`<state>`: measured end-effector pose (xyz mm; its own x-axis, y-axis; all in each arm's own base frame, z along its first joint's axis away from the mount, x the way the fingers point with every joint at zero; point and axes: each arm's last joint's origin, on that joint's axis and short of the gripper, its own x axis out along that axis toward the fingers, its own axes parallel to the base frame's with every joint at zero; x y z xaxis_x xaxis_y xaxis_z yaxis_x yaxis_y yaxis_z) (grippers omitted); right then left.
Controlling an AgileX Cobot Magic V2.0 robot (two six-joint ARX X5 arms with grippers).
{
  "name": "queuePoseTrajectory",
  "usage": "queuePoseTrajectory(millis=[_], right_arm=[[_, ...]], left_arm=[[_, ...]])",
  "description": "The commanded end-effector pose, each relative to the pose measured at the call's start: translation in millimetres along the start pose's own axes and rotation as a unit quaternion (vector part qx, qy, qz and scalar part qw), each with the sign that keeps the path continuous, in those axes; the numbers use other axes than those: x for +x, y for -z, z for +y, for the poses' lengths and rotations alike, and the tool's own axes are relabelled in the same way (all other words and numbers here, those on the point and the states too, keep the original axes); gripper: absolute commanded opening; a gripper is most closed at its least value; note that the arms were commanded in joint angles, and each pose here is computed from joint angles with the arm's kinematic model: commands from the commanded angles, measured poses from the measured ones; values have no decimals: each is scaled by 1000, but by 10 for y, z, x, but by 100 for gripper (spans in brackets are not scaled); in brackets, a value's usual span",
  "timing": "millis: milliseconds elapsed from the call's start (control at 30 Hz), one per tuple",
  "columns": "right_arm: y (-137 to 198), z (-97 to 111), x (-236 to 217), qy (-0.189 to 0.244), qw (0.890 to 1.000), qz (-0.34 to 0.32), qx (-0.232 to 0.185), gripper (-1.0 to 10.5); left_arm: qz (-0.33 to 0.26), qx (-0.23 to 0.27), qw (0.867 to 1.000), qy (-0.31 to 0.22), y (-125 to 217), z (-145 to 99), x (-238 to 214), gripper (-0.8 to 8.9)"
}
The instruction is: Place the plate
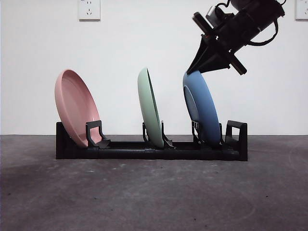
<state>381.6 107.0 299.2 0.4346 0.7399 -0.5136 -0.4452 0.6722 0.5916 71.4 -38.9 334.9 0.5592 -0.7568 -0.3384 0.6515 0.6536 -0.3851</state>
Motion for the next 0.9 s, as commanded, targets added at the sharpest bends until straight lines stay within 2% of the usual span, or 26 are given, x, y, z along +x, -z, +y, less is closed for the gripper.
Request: queuePoseTrajectory(millis=[33, 167, 300, 433, 633, 800, 900], right_arm=[[-142, 230, -234, -28, 999, -36, -20, 8], [-145, 456, -500, -39, 997, -53, -35, 8], [-84, 721, -816, -76, 994, -54, -53, 8], [59, 934, -1113, -67, 993, -46, -80, 8], [434, 1253, -1425, -53, 991, -6, -123, 8], [828, 1436, -1505, -82, 985, 23, -152, 8], [1105, 1499, -1493, -80, 981, 45, -169, 8]], left_arm=[[-9, 6, 1000, 3, -43, -27, -24, 526], [-9, 7, 1000, 3, -43, -27, -24, 526], [-8, 9, 1000, 3, -42, -27, -24, 526], [-7, 10, 1000, 3, -40, -27, -24, 526], [-1, 17, 1000, 0, -27, -22, -21, 526], [-4, 19, 1000, -17, -32, -10, -18, 526], [-5, 19, 1000, -22, -32, -7, -18, 526]])
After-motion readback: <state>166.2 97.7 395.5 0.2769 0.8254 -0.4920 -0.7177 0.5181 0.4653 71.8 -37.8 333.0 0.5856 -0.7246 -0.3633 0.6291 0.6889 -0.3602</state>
